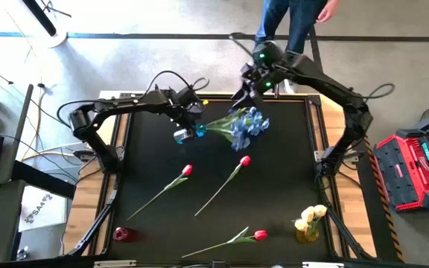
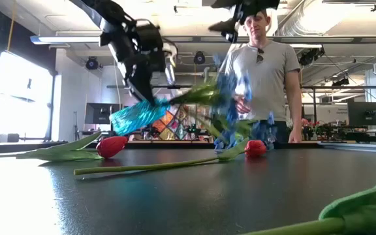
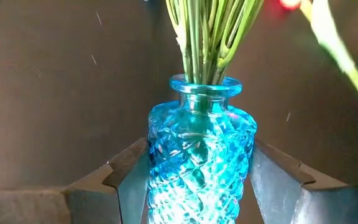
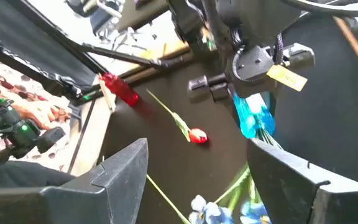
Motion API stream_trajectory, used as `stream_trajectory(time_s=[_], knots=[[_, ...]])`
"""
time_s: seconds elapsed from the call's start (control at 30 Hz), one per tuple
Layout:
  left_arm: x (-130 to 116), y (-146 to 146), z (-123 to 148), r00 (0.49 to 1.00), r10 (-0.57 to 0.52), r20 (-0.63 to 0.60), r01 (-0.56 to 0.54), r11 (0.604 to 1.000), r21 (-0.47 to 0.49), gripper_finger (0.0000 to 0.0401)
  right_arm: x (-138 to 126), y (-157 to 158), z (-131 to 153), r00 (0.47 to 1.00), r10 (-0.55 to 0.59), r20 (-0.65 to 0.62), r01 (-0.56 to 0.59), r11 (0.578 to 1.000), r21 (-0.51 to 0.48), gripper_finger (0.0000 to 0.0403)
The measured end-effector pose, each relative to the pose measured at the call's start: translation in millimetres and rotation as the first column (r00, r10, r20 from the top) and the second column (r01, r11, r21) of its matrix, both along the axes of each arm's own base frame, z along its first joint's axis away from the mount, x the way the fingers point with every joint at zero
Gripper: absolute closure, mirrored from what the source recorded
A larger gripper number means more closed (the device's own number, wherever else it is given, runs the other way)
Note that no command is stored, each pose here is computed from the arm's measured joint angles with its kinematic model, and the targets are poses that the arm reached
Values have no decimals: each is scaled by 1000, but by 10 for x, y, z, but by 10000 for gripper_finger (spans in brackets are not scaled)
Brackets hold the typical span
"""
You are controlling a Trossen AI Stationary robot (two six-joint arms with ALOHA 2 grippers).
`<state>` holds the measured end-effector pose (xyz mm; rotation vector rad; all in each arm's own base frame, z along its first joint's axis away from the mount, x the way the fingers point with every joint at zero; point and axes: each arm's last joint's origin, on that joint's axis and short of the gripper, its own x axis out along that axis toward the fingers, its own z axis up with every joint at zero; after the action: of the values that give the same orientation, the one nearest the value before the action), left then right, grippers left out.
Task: Sort flowers into vase by color
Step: Adjust the blue vase on the top left of the table
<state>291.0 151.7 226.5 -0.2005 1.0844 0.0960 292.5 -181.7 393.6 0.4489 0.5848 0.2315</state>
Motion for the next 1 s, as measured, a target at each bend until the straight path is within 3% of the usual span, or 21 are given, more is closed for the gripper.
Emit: stream_trajectory(time_s=[0.17, 0.27, 0.5, 0.77, 1.0], knots=[[-52, -24, 276, 984, 64, 168, -72, 997, 41, 190, -209, 103, 256, 997, -28, 66, 32, 998, -60, 144], [-181, -94, 302, 964, 111, 243, -122, 992, 33, 190, -313, 155, 362, 995, -38, 92, 45, 996, -72, 144], [-486, -429, 159, 889, 147, 434, -187, 981, 52, 190, -456, 257, 514, 990, -50, 131, 62, 994, -88, 144], [-774, -753, -161, 792, 154, 591, -275, 954, 119, 190, -359, 446, 553, 991, -25, 134, 33, 998, -57, 144], [-998, -858, -394, 656, 145, 740, -390, 905, 169, 190, -207, 622, 595, 985, -95, 146, 112, 987, -117, 144]])
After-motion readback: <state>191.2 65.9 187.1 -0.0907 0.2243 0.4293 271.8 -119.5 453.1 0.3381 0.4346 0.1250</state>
